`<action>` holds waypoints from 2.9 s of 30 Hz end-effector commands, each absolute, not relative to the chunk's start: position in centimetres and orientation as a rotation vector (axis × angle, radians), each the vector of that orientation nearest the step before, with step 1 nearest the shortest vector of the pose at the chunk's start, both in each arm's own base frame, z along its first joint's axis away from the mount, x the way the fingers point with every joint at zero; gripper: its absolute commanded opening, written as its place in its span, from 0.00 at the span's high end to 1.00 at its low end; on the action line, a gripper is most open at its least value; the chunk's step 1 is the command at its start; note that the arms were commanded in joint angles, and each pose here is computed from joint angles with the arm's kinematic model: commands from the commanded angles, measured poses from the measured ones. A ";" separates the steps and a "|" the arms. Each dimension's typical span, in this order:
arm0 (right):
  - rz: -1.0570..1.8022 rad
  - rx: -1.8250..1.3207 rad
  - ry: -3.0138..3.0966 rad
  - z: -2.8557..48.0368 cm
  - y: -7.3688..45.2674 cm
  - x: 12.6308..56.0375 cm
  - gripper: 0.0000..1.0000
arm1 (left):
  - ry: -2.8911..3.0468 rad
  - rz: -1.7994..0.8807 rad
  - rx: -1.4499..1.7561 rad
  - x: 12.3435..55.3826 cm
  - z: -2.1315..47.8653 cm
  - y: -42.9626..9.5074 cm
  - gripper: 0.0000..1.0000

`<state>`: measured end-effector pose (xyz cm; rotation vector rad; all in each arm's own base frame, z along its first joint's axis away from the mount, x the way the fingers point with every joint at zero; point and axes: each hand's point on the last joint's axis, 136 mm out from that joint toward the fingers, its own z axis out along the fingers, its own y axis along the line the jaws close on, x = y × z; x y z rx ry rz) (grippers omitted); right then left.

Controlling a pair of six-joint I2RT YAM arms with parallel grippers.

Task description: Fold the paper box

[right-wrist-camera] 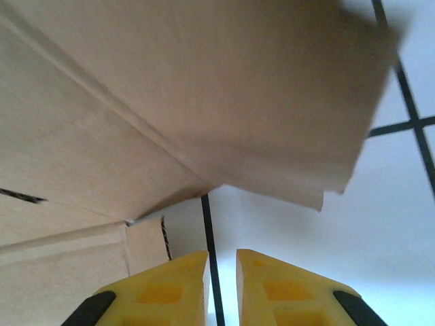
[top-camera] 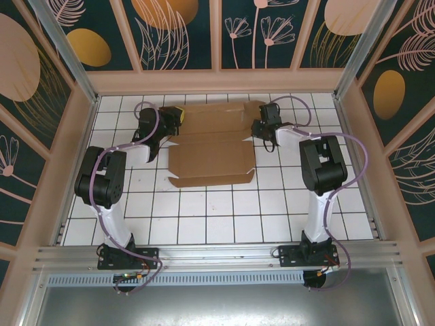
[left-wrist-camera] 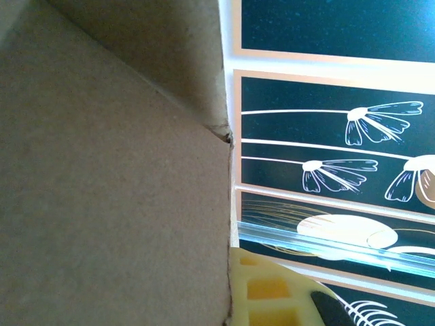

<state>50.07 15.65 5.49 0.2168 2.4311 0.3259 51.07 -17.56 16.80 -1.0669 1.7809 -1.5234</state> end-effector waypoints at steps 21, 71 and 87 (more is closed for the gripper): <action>0.875 -0.055 2.435 5.9 26.7 48.3 0.81 | 1.840 -1.508 -1.055 50.5 16.7 -17.8 0.96; 0.514 -0.792 1.912 13.2 21.6 49.1 0.54 | 1.905 -1.513 -1.018 50.8 17.5 -18.6 0.98; 0.570 -0.810 1.900 15.3 22.9 50.5 0.43 | 1.914 -1.517 -0.982 50.9 18.0 -18.9 0.98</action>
